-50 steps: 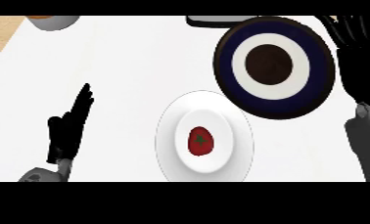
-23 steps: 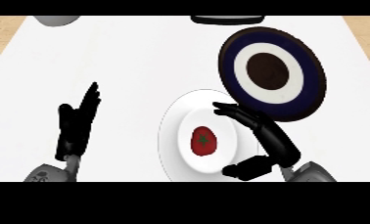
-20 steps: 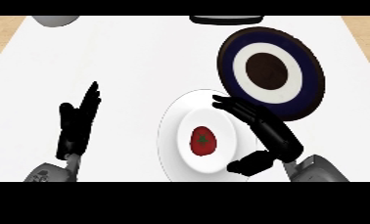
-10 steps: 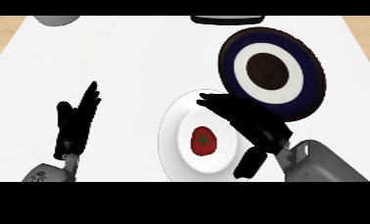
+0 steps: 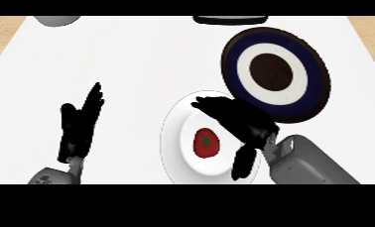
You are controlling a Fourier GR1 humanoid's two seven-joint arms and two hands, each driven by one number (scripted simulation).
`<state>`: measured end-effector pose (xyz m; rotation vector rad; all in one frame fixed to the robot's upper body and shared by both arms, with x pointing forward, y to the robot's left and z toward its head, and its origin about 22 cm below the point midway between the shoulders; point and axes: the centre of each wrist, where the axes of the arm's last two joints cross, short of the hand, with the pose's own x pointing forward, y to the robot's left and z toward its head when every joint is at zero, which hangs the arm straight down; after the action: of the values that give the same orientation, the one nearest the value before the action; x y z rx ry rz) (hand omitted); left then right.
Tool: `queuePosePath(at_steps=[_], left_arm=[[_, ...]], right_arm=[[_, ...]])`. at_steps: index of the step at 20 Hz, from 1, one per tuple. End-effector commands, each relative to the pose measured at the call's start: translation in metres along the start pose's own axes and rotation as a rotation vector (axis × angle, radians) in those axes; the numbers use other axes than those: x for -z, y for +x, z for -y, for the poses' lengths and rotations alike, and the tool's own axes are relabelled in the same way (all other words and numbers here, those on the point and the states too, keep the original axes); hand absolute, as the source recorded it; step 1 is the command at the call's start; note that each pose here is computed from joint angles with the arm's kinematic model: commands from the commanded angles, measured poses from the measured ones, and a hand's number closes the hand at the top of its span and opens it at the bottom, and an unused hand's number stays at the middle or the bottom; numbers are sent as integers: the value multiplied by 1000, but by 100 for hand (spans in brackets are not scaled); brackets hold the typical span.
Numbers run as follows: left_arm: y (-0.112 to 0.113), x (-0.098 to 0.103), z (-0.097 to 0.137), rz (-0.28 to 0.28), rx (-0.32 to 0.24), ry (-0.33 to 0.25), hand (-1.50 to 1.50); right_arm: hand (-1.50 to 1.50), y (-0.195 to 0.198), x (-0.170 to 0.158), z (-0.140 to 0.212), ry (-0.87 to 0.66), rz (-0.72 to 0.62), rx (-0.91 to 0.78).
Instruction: Pick the tomato from the plate and place it in the plate
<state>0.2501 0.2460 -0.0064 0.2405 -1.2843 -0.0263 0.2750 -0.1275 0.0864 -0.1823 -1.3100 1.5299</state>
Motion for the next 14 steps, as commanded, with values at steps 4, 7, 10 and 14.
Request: queuePosePath(at_steps=[4, 7, 10, 14], left_arm=[[-9, 15, -1, -12, -3, -5, 0], [-15, 10, -11, -4, -7, -11, 0], [-3, 0, -12, -5, 17, 4, 0], [-10, 1, 1, 9, 16, 11, 0]], right_arm=[[-150, -13, 17, -19, 45, 2, -12], [-150, 7, 26, -27, 41, 3, -23], [-150, -7, -2, -32, 53, -16, -13], [-150, -11, 28, -27, 70, -4, 7]])
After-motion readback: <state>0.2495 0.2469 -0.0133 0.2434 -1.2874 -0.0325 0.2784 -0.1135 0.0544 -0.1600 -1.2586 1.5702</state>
